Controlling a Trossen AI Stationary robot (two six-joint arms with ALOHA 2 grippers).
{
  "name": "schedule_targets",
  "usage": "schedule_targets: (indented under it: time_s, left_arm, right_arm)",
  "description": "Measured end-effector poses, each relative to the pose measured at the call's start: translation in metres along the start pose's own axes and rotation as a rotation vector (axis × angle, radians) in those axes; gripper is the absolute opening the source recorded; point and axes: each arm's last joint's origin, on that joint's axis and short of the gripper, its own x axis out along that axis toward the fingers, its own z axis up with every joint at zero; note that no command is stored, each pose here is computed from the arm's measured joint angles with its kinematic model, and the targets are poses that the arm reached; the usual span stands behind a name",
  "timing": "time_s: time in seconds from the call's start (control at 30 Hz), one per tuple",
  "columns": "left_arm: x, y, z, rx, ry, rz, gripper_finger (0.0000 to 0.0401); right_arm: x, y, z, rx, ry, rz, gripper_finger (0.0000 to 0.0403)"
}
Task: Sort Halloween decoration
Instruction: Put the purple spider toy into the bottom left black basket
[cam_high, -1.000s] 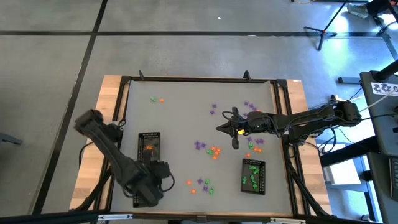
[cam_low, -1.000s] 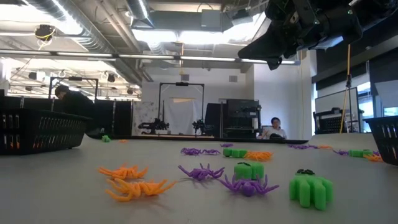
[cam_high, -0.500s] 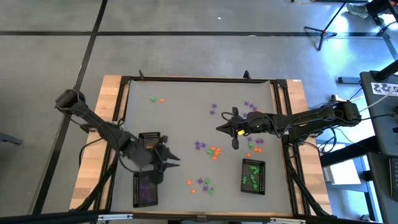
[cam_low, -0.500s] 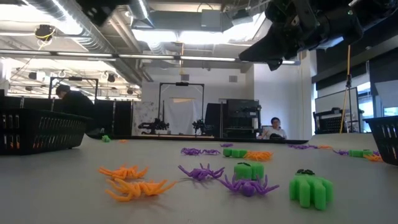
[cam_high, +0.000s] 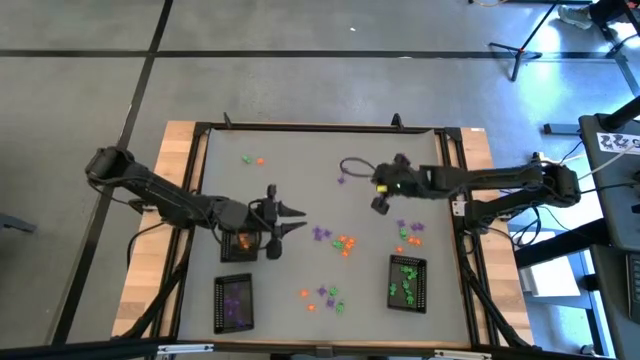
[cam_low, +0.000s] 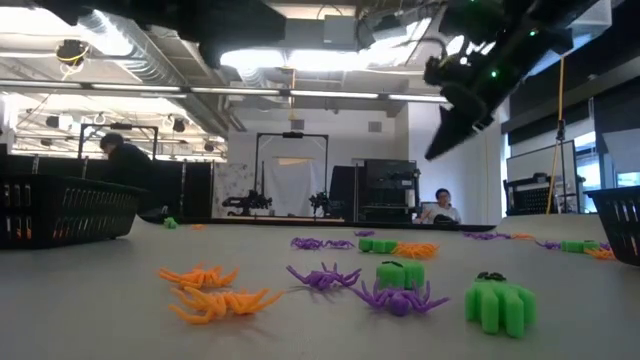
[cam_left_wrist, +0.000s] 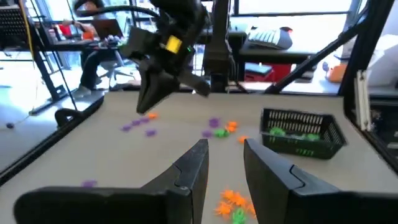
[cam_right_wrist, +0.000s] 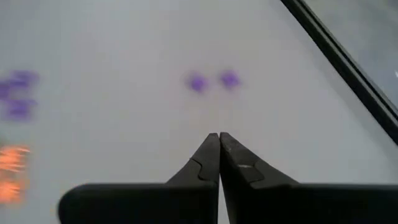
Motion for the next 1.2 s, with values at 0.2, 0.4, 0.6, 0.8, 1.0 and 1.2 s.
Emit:
schedule_targets:
  time_s: [0.2, 0.4, 0.6, 0.8, 1.0, 1.2]
  left_arm:
    - [0.004, 0.008, 0.002, 0.007, -0.022, 0.029, 0.0094]
    - [0.006, 0.005, -0.002, 0.018, -0.006, 0.021, 0.0094]
    - [0.006, 0.006, -0.001, 0.040, -0.011, 0.025, 0.0094]
    - [0.007, 0.009, 0.001, 0.091, -0.027, 0.047, 0.0094]
    - [0.010, 0.016, 0.001, 0.125, -0.023, 0.074, 0.0094]
    - [0.012, 0.022, 0.001, 0.124, -0.017, 0.098, 0.0094]
  right_arm:
    - [0.005, -0.032, -0.015, 0.092, 0.223, 0.055, 0.0005]
    - [0.001, -0.039, -0.032, 0.143, 0.427, 0.094, 0.0005]
    - [-0.006, -0.037, -0.044, 0.206, 0.581, 0.148, 0.0005]
    - [-0.011, -0.037, -0.052, 0.255, 0.683, 0.147, 0.0005]
    - [-0.017, -0.036, -0.058, 0.327, 0.779, 0.108, 0.0005]
    - [-0.023, -0.012, -0.060, 0.269, 0.773, 0.102, 0.0005]
